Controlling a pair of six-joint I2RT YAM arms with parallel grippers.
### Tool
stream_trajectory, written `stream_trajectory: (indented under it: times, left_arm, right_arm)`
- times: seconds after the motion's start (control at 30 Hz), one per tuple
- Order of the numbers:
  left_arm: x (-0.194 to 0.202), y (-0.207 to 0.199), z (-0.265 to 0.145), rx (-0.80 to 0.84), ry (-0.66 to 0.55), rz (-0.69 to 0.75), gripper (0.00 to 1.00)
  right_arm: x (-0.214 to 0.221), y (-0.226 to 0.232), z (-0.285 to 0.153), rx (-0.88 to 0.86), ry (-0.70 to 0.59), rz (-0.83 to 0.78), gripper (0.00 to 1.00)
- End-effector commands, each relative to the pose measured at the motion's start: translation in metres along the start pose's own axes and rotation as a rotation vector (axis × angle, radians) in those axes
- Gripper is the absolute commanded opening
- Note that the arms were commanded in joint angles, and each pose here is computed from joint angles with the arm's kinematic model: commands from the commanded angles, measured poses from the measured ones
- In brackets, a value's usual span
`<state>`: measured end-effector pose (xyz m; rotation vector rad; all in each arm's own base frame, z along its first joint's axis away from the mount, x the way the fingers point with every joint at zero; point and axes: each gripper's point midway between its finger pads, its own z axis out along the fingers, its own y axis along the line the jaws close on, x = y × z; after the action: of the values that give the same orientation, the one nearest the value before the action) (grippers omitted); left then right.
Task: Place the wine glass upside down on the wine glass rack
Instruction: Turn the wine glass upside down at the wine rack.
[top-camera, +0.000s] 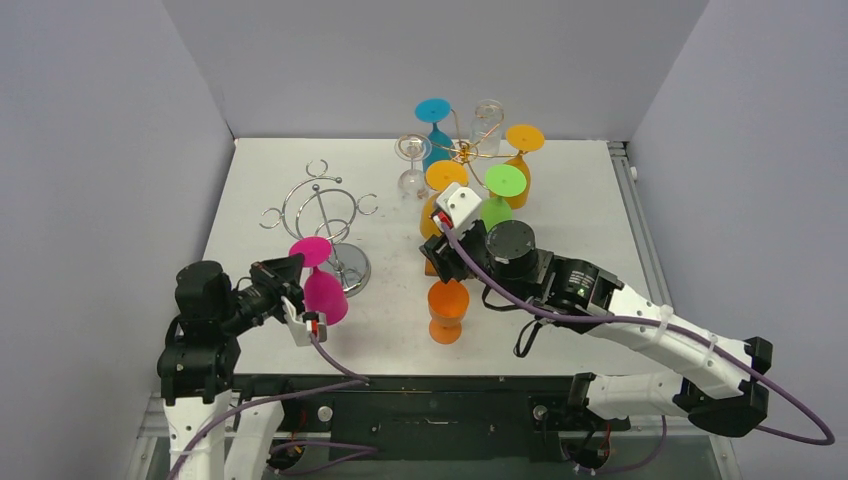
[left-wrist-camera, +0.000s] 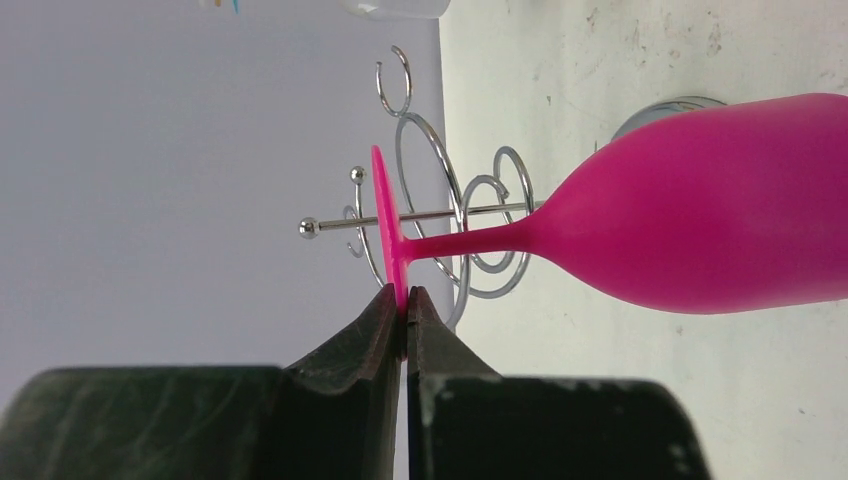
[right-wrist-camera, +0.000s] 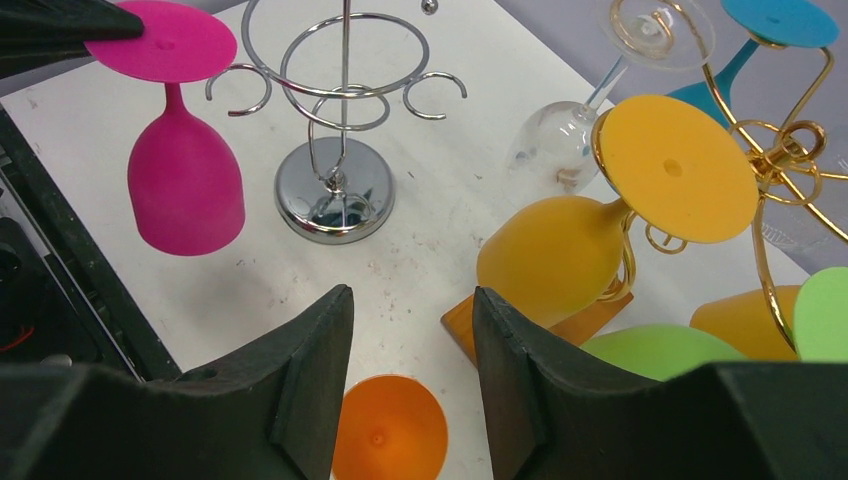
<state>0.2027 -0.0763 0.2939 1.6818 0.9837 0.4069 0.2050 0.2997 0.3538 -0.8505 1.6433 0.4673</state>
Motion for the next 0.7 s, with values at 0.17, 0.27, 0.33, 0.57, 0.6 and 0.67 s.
stream_trajectory:
  times: [0.17, 0.27, 0.33, 0.57, 0.6, 0.67]
  left_arm:
    - [0.003, 0.021, 0.017, -0.046, -0.057, 0.048, 0.00]
    - [0.006, 0.015, 0.021, -0.027, -0.058, 0.074, 0.00]
    - [0.008, 0.012, 0.023, -0.020, -0.056, 0.083, 0.00]
    - [0.020, 0.004, 0.032, 0.001, -0.032, 0.096, 0.00]
    - [0.021, 0.004, 0.033, 0.003, -0.030, 0.094, 0.00]
    - [0.024, 0.003, 0.034, 0.007, -0.022, 0.094, 0.00]
  right_arm:
    - [-0.006, -0.001, 0.009, -0.006, -0.009, 0.059, 0.42]
    - [-0.007, -0.003, 0.009, -0.005, -0.008, 0.066, 0.42]
    - [-0.008, -0.005, 0.009, -0.004, -0.011, 0.069, 0.42]
    - [-0.006, -0.005, 0.010, -0.013, -0.007, 0.082, 0.42]
    - [-0.005, -0.005, 0.010, -0.013, -0.005, 0.082, 0.42]
    - [-0.002, -0.005, 0.009, -0.013, 0.003, 0.086, 0.42]
